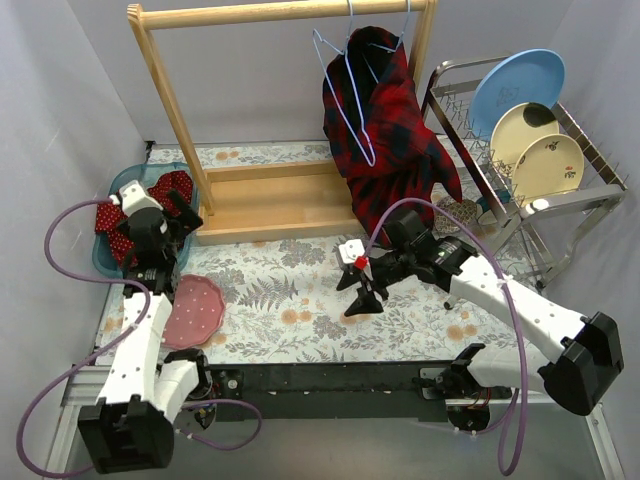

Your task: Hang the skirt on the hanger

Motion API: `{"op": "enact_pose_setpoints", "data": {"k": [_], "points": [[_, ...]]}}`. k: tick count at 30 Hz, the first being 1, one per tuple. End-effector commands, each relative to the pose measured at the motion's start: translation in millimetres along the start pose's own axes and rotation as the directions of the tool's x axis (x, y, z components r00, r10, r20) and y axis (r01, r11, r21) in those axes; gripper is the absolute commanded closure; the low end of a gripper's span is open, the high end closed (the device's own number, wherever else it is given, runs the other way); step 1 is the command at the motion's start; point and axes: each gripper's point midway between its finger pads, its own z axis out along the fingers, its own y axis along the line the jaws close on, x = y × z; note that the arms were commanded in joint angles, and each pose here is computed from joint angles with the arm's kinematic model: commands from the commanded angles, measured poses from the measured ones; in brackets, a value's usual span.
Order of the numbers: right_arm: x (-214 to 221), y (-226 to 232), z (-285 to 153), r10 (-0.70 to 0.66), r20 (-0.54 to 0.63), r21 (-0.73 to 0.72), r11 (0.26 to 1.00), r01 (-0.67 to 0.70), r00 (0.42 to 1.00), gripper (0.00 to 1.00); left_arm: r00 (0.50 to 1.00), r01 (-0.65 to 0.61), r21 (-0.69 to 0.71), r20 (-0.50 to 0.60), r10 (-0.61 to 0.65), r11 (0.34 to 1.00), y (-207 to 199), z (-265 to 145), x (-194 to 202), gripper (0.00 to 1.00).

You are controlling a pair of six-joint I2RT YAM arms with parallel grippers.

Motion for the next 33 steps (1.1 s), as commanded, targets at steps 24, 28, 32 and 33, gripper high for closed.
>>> {"op": "enact_pose_setpoints", "data": {"k": [24,28,32,33], "points": [[20.1,-1.4,13.8,-0.086,-0.02,0.003,0.996,0.086,0.996,0.33,0.874,0.145,-0.664,-0.261,-0.409,0.734,185.8,138.8,104.9,0.72],[21.0,-0.8,13.8,-0.083,-0.024,0.002,0.997,0.083,0.996,0.33,0.906,0.177,-0.588,-0.216,-0.364,0.789,169.1,133.7,63.5,0.97],[21.6,-1.2,13.0,-0.088,-0.029,0.003,0.996,0.088,0.996,0.33,0.946,0.268,-0.403,-0.063,-0.319,0.875,126.0,110.7,-16.2,1.0],[22.2,-2.5,13.0,-0.089,-0.032,0.005,0.996,0.09,0.995,0.33,0.95,0.281,-0.363,-0.026,-0.31,0.889,116.9,103.7,-33.9,1.0]]}}
